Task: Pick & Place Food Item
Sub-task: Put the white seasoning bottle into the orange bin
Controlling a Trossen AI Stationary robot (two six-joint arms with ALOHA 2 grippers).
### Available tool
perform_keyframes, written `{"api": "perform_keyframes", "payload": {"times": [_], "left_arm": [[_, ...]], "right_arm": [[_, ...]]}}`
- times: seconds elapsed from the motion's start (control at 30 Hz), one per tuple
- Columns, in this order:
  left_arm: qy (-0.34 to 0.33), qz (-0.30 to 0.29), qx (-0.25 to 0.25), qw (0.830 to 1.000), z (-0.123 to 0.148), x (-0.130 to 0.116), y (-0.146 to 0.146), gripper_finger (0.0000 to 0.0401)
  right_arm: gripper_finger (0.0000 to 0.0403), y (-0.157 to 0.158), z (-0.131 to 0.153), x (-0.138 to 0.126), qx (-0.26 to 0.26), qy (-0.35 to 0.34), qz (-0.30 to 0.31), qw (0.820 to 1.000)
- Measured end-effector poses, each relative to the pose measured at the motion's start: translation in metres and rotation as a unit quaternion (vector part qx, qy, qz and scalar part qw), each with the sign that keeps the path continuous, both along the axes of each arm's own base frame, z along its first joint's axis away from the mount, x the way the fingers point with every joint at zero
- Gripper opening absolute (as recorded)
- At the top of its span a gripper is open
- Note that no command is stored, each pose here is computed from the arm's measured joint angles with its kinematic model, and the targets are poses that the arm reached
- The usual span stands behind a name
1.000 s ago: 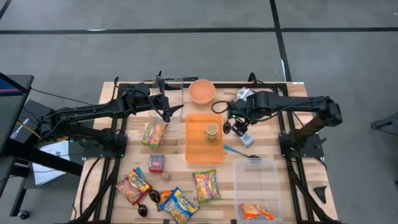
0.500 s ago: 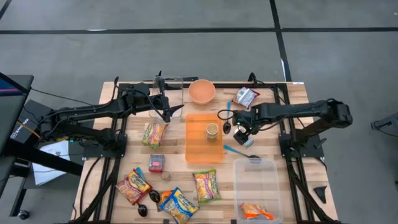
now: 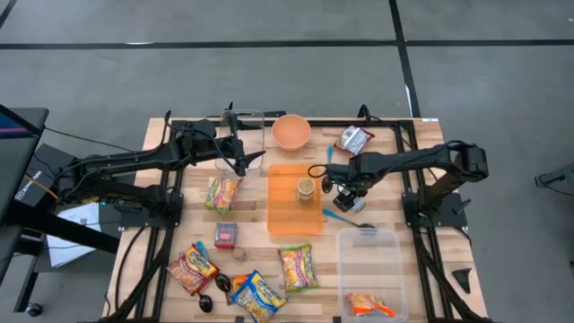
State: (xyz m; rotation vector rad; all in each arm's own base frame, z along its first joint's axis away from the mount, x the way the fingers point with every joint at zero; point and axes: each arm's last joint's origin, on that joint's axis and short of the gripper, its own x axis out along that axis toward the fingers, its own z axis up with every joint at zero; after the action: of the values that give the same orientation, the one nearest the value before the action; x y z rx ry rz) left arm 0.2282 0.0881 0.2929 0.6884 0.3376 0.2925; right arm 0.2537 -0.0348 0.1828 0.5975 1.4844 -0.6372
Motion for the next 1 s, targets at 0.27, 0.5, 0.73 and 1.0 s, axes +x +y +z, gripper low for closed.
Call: {"api": "perform_keyframes", "payload": {"times": [0.27,0.5,0.73,1.0], "left_arm": [[0.0,0.0,0.0,1.0,0.0,0.0,0.0,0.0337],[0.0,0.0,0.0,1.0,0.0,0.0,0.0,0.0337],[0.0,0.0,0.0,1.0,0.0,0.0,0.0,0.0337],[0.0,0.0,0.0,1.0,0.0,0.0,0.0,0.0337]], "right_arm": [[0.0327,0.001,-0.008,-0.006,0.001,0.001,-0.001,1.0],[0.0326,0.005,-0.031,-0.023,0.023,-0.033,-0.017,0.999],[0.0273,0.008,-0.03,-0.028,0.034,-0.047,-0.031,0.998],[0.0192,0.014,-0.032,-0.026,0.029,-0.047,-0.025,0.998]]}}
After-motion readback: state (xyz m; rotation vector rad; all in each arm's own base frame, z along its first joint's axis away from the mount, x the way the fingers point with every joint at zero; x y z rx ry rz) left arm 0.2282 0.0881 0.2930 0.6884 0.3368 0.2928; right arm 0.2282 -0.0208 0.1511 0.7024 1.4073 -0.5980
